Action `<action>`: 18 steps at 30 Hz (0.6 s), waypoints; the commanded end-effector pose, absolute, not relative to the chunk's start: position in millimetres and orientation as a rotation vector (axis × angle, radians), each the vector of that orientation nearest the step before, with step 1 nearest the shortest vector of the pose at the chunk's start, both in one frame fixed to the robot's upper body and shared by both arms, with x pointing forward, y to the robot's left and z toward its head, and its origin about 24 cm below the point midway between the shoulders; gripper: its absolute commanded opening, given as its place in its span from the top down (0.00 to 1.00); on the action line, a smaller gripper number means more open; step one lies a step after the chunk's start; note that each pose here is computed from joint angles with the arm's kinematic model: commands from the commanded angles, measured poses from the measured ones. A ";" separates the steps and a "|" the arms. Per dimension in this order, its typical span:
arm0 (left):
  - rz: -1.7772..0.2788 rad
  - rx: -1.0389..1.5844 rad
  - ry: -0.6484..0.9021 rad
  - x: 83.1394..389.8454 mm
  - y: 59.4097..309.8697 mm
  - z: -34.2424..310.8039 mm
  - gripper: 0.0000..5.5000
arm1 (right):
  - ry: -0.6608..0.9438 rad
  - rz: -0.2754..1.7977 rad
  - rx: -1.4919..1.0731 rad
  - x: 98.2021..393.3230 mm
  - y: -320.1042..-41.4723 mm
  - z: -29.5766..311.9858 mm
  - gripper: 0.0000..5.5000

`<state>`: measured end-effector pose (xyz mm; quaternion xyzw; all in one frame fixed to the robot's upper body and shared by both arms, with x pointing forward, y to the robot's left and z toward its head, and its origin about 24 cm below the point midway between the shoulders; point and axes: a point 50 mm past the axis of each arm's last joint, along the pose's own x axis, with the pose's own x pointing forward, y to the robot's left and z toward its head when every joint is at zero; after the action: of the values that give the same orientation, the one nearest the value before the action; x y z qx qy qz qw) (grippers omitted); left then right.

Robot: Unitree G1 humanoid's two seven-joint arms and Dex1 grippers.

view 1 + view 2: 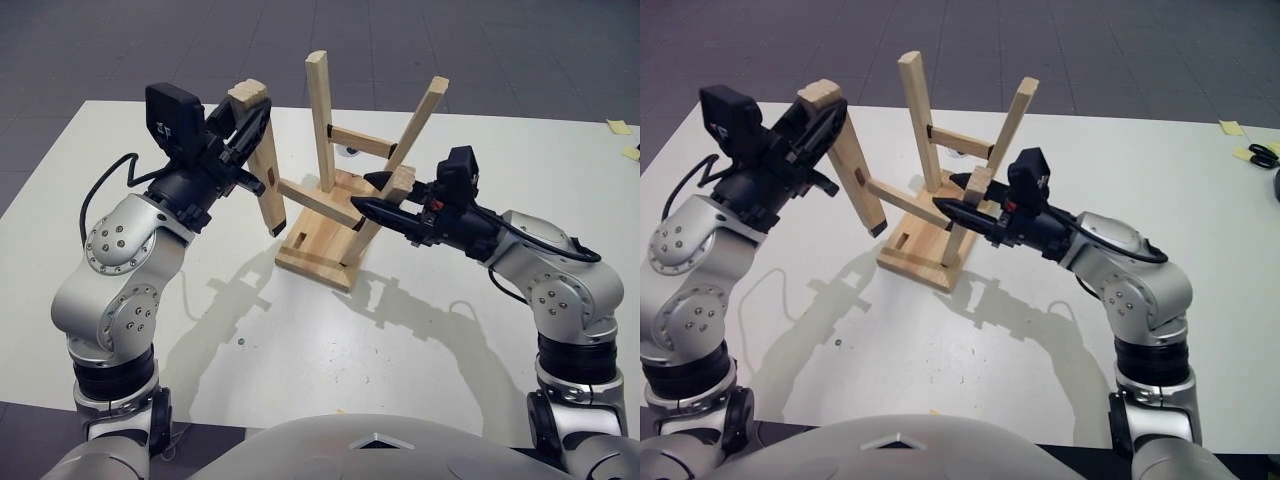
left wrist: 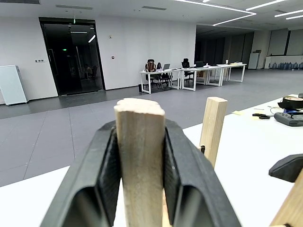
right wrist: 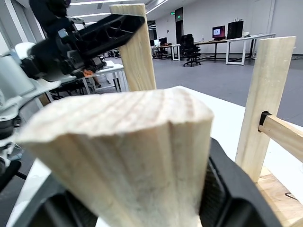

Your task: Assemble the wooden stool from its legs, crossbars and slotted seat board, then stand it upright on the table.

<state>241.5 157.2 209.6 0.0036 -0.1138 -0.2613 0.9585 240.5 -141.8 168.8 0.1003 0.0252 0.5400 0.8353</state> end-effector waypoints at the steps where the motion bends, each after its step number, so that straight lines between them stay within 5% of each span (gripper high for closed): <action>1: -0.542 0.002 -0.217 241.1 156.6 208.2 0.81 | 0.013 1.141 0.240 239.9 -148.4 180.9 0.41; 9: -0.545 0.001 -0.215 243.3 162.1 208.5 0.81 | 0.027 1.182 0.265 226.8 -172.1 190.6 0.18; 18: -0.531 -0.013 -0.230 249.3 164.6 212.1 0.81 | 0.042 1.227 0.158 231.7 -165.1 189.5 0.44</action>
<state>246.7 166.2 207.0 -0.0027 -0.1039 -0.2580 0.9605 231.1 -167.7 188.5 0.0936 0.0177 0.5670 0.8182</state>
